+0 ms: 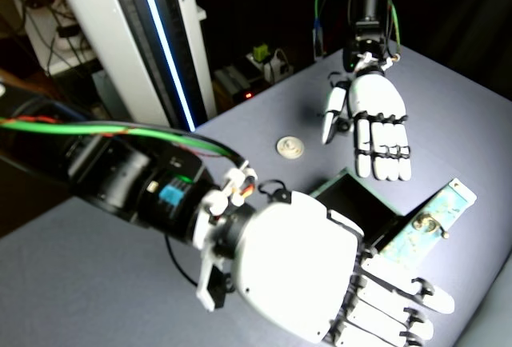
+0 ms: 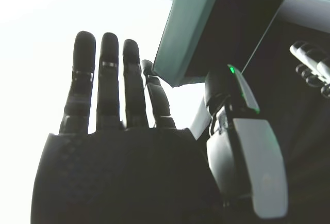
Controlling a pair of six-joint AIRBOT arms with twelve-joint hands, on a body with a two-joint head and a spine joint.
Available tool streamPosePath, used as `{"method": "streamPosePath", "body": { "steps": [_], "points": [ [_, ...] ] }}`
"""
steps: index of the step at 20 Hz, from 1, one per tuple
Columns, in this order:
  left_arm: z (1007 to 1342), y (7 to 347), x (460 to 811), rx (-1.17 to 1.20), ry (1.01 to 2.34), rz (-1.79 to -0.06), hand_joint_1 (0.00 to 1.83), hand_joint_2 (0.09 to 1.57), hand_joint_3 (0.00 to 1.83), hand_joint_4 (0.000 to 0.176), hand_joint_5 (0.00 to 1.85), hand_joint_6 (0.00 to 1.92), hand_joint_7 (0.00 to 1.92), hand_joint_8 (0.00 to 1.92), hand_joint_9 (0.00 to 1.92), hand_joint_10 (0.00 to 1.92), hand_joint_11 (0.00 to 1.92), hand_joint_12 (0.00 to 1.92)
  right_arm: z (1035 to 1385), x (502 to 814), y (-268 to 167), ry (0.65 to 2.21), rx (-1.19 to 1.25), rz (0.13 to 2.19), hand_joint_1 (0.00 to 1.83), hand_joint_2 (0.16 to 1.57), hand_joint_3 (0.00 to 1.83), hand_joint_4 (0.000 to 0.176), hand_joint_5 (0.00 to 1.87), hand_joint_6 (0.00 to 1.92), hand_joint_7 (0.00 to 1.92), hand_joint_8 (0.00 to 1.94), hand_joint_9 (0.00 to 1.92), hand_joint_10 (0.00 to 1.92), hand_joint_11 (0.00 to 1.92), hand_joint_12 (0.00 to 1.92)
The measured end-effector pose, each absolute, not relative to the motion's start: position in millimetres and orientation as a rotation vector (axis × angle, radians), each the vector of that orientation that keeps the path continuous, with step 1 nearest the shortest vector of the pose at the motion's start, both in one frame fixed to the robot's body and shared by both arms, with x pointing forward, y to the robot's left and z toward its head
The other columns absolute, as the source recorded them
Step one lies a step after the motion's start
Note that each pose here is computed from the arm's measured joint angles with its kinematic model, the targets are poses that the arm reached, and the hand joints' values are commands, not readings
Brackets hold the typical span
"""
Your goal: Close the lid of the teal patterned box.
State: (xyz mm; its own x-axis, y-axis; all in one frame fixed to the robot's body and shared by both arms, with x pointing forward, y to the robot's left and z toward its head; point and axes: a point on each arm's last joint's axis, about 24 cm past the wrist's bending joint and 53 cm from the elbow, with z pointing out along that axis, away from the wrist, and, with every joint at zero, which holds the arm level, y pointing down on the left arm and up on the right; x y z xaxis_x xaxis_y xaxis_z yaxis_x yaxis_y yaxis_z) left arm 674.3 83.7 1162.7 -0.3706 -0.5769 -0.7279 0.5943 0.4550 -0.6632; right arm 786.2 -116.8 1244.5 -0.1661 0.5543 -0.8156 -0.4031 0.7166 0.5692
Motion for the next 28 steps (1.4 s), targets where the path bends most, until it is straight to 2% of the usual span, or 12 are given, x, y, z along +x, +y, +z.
{"method": "streamPosePath", "body": {
  "steps": [3, 5, 7, 9, 11, 13, 15, 17, 21, 23, 26, 28],
  "points": [
    [1162.6, 83.8, 674.4, 0.010, 1.515, -1.234, 0.12, 1.38, 0.00, 0.042, 0.05, 0.01, 0.00, 0.00, 0.00, 0.00, 0.00, 0.50, 1249.4, 776.7, -103.1, 1.506, 0.098, 0.872, 0.28, 1.41, 0.00, 0.000, 0.38, 1.31, 0.60, 1.61, 0.63, 1.84, 0.64, 1.92],
    [1162.6, 84.2, 674.8, 0.005, 1.515, -1.236, 0.17, 1.37, 0.00, 0.060, 0.07, 0.01, 0.00, 0.00, 0.00, 0.00, 0.00, 0.58, 1248.9, 770.6, -97.2, 1.511, 0.076, 0.879, 0.18, 1.41, 0.00, 0.000, 0.13, 0.75, 0.47, 1.15, 0.49, 1.46, 0.33, 1.90],
    [1160.1, 86.9, 675.1, -0.009, 1.518, -1.235, 0.15, 1.37, 0.00, 0.064, 0.07, 0.00, 0.00, 0.00, 0.00, 0.00, 0.00, 0.59, 1253.0, 766.3, -92.9, 1.496, 0.069, 0.892, 0.18, 1.43, 0.00, 0.000, 0.18, 0.44, 0.62, 1.17, 0.66, 1.53, 0.52, 1.91],
    [1156.6, 88.1, 674.6, -0.012, 1.526, -1.231, 0.17, 1.37, 0.00, 0.054, 0.07, 0.00, 0.00, 0.00, 0.00, 0.00, 0.00, 0.41, 1257.2, 760.2, -90.9, 1.482, 0.045, 0.892, 0.17, 1.43, 0.00, 0.000, 0.25, 0.62, 0.65, 1.33, 0.77, 1.69, 0.76, 1.92],
    [1155.4, 91.0, 675.6, -0.030, 1.525, -1.231, 0.15, 1.36, 0.00, 0.074, 0.05, 0.01, 0.00, 0.00, 0.00, 0.00, 0.00, 0.24, 1253.6, 753.4, -90.8, 1.483, 0.034, 0.894, 0.16, 1.42, 0.00, 0.000, 0.33, 0.72, 0.58, 1.17, 0.69, 1.59, 0.72, 1.90],
    [1153.7, 93.8, 675.7, -0.042, 1.524, -1.231, 0.19, 1.34, 0.00, 0.074, 0.05, 0.00, 0.00, 0.00, 0.00, 0.00, 0.00, 0.09, 1250.7, 747.2, -90.6, 1.481, 0.022, 0.895, 0.24, 1.42, 0.00, 0.000, 0.26, 1.24, 0.63, 1.55, 0.74, 1.83, 0.78, 1.92],
    [1149.0, 94.9, 673.9, -0.053, 1.534, -1.231, 0.15, 1.32, 0.00, 0.089, 0.03, 0.00, 0.00, 0.00, 0.00, 0.00, 0.00, 0.00, 1244.5, 738.9, -91.0, 1.483, 0.009, 0.902, 0.20, 1.43, 0.00, 0.000, 0.22, 1.00, 0.48, 1.42, 0.61, 1.71, 0.63, 1.92],
    [1148.1, 97.6, 674.8, -0.062, 1.536, -1.227, 0.20, 1.35, 0.00, 0.059, 0.05, 0.01, 0.00, 0.00, 0.00, 0.00, 0.00, 0.00, 1238.7, 732.3, -91.0, 1.491, 0.003, 0.918, 0.21, 1.39, 0.00, 0.000, 0.17, 1.07, 0.39, 1.09, 0.45, 1.50, 0.42, 1.91],
    [1149.8, 103.1, 674.2, -0.087, 1.521, -1.233, 0.20, 1.37, 0.01, 0.028, 0.05, 0.01, 0.00, 0.00, 0.00, 0.00, 0.00, 0.00, 1235.4, 722.5, -96.6, 1.485, 0.016, 0.960, 0.23, 1.38, 0.00, 0.000, 0.09, 1.03, 0.32, 1.48, 0.46, 1.85, 0.56, 1.92],
    [1145.1, 104.1, 672.1, -0.095, 1.533, -1.232, 0.19, 1.38, 0.01, 0.024, 0.05, 0.00, 0.00, 0.00, 0.00, 0.00, 0.00, 0.00, 1230.8, 715.4, -99.6, 1.488, 0.016, 0.969, 0.21, 1.39, 0.00, 0.000, 0.06, 1.20, 0.26, 1.26, 0.34, 1.67, 0.43, 1.92],
    [1144.6, 106.1, 668.8, -0.104, 1.525, -1.240, 0.18, 1.37, 0.00, 0.018, 0.05, 0.00, 0.00, 0.00, 0.00, 0.00, 0.00, 0.00, 1223.8, 704.7, -97.3, 1.493, 0.001, 0.985, 0.17, 1.37, 0.00, 0.000, 0.06, 1.04, 0.28, 0.84, 0.23, 1.33, 0.19, 1.87],
    [1142.5, 107.0, 666.0, -0.111, 1.524, -1.245, 0.18, 1.36, 0.00, 0.023, 0.05, 0.00, 0.00, 0.00, 0.00, 0.00, 0.00, 0.00, 1217.3, 701.6, -97.5, 1.504, 0.008, 0.999, 0.13, 1.38, 0.00, 0.000, 0.10, 0.80, 0.31, 1.01, 0.24, 1.51, 0.20, 1.92]
  ]
}}
